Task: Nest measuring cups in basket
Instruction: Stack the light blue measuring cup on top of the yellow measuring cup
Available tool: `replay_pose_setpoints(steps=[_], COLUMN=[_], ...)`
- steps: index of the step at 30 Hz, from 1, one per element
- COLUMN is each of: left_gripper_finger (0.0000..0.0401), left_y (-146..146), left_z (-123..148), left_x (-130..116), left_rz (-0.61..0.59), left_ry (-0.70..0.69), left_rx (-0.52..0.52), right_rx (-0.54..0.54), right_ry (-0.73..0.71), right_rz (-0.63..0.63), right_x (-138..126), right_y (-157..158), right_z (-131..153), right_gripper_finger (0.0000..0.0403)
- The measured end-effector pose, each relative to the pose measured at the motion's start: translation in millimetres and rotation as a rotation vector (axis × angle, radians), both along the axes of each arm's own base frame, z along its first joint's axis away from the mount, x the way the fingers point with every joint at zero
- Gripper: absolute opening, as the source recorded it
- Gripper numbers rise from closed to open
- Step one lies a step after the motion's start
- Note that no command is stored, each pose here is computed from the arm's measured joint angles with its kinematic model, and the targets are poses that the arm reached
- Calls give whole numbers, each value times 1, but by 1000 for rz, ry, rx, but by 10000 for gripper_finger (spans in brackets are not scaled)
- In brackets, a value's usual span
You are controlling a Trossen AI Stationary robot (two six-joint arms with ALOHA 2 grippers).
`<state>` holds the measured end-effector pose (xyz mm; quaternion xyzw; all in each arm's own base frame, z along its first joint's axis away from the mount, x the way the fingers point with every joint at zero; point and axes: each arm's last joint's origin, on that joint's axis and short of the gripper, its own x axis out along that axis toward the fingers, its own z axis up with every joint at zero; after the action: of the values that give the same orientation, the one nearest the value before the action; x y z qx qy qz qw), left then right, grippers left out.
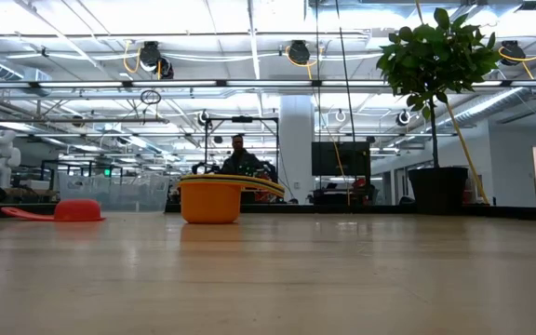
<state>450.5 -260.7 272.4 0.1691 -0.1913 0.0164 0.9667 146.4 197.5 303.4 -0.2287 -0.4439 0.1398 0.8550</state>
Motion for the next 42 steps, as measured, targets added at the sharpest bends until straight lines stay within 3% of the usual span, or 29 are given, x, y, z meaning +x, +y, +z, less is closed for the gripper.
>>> replay_pose_setpoints(steps=[11, 15, 20, 26, 33, 36, 42], left_gripper_finger=[7, 5, 6, 5, 4, 7, 4], left_y=[-6, -11, -20, -31, -41, -47, -55], left_z=[4, 13, 26, 46, 65, 68, 70], left_x=[-5, -14, -28, -53, -81, -89, -98], left_rz=[32, 84, 189, 403, 622, 635, 618], left_ry=[11, 20, 32, 135, 289, 331, 336], left_rx=[3, 26, 44, 112, 215, 257, 291], right_rx=[6, 64, 141, 226, 217, 156, 149], right_ry=[9, 80, 145, 342, 684, 719, 743], right_rz=[-8, -73, -145, -355, -811, -833, -833], right_x=[0, -4, -10, -13, -5, 1, 6], right_y=[0, -1, -6, -14, -10, -1, 9], right_z=[0, 1, 8, 12, 27, 28, 32], right_gripper_finger=[11, 51, 130, 230, 294, 301, 297])
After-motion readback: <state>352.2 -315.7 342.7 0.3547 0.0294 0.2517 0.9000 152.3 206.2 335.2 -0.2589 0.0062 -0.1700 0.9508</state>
